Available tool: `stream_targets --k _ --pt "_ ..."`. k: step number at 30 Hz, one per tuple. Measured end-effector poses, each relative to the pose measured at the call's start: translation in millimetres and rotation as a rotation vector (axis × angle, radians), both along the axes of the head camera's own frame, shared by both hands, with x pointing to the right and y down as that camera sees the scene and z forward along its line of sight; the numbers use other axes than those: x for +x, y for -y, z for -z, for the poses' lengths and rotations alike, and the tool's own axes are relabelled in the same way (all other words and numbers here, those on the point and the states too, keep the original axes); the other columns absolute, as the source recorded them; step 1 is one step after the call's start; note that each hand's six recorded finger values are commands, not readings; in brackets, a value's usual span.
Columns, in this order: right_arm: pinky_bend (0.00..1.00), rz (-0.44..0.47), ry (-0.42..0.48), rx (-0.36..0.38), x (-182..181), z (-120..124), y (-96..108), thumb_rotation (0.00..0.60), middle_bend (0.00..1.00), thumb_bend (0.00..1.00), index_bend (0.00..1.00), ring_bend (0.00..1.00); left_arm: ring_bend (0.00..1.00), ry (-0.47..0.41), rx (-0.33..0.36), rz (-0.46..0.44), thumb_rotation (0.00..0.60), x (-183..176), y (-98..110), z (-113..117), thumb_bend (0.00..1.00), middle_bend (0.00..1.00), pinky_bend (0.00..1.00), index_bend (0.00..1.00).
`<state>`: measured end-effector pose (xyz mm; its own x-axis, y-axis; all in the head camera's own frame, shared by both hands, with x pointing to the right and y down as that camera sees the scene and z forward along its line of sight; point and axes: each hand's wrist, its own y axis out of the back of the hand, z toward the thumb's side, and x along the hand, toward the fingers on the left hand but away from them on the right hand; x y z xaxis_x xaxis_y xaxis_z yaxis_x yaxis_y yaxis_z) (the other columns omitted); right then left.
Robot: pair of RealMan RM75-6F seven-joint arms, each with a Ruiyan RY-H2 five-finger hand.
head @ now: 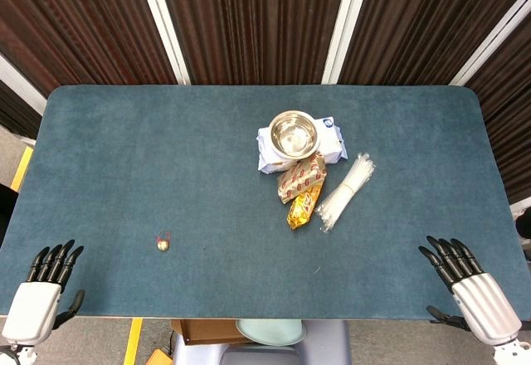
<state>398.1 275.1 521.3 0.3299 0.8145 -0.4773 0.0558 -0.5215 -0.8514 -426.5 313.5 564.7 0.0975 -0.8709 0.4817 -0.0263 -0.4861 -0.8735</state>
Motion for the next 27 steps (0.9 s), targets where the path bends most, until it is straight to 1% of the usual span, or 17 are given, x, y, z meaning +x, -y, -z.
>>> stream_targets --k 4,6,8,9,10,11,12,13,15,16,17,19,23,27 --pt "0.0 0.01 -0.002 -0.002 -1.6 -1.0 -2.2 0.6 0.0 0.21 0.0 0.0 0.0 0.003 -0.02 -0.005 0.6 3.0 -1.9 -6.0 0.42 0.0 0.05 0.0" --pt "0.0 0.015 -0.002 -0.002 -3.0 -2.0 -2.5 0.6 0.0 0.21 0.0 0.0 0.0 -0.008 -0.035 -0.014 0.6 7.2 -2.7 -11.1 0.42 0.0 0.07 0.0" --pt "0.0 0.017 -0.004 -0.003 -3.8 -3.8 -2.3 0.6 0.0 0.21 0.0 0.0 0.0 -0.038 -0.047 -0.022 0.6 14.6 -3.0 -17.8 0.42 0.0 0.14 0.0" --pt "0.0 0.017 -0.007 -0.004 -3.9 -4.8 -2.3 0.6 0.0 0.21 0.0 0.0 0.02 -0.052 -0.05 -0.026 0.6 18.2 -2.8 -20.9 0.42 0.01 0.22 0.01" --pt "0.0 0.017 -0.011 -0.007 -4.0 -6.1 -2.4 0.6 0.0 0.21 0.0 0.0 0.1 -0.062 -0.047 -0.031 0.6 21.7 -1.8 -23.9 0.42 0.07 0.36 0.05" --pt "0.0 0.018 -0.017 -0.009 -4.4 -7.7 -2.3 0.6 0.0 0.21 0.0 0.0 0.17 -0.073 -0.036 -0.037 0.6 26.3 0.7 -27.9 0.42 0.14 0.45 0.08" --pt "0.0 0.02 -0.021 -0.009 -4.9 -8.8 -2.3 0.6 0.0 0.21 0.0 0.0 0.29 -0.08 -0.024 -0.041 0.6 29.7 3.2 -31.1 0.42 0.26 0.56 0.14" --pt "0.0 0.021 -0.025 -0.01 -5.5 -10.0 -2.4 0.6 0.0 0.21 0.0 0.0 0.43 -0.086 -0.009 -0.046 0.6 33.2 6.0 -34.7 0.42 0.42 0.67 0.22" --pt "0.0 0.024 -0.034 -0.01 -7.6 -13.1 -2.5 0.6 0.0 0.21 0.0 0.0 0.63 -0.102 0.02 -0.06 0.6 41.0 12.6 -44.8 0.42 0.67 0.82 0.36" --pt "0.0 0.026 -0.038 -0.01 -8.5 -14.6 -2.6 0.6 0.0 0.21 0.0 0.0 0.69 -0.112 0.029 -0.066 0.6 44.2 15.5 -49.8 0.42 0.75 0.88 0.41" --pt "0.0 0.027 -0.044 -0.01 -9.7 -16.8 -2.6 0.6 0.0 0.21 0.0 0.0 0.75 -0.129 0.037 -0.072 0.6 48.4 19.6 -56.8 0.42 0.82 0.92 0.44" --pt "0.0 0.026 -0.056 -0.014 -10.9 -20.8 -2.5 0.6 0.0 0.21 0.0 0.0 0.81 -0.154 0.043 -0.079 0.6 53.8 25.8 -67.8 0.42 0.89 0.97 0.47" --pt "0.0 0.019 -0.077 -0.023 -13.7 -28.6 -2.0 0.6 0.0 0.21 0.0 0.0 0.9 -0.191 0.052 -0.076 0.6 65.5 40.3 -92.2 0.42 0.98 0.99 0.5" --pt "0.0 0.014 -0.089 -0.02 -16.3 -33.8 -0.7 0.6 0.0 0.21 0.0 0.0 0.95 -0.21 0.056 -0.078 0.6 76.2 49.7 -108.1 0.42 1.0 1.0 0.51"
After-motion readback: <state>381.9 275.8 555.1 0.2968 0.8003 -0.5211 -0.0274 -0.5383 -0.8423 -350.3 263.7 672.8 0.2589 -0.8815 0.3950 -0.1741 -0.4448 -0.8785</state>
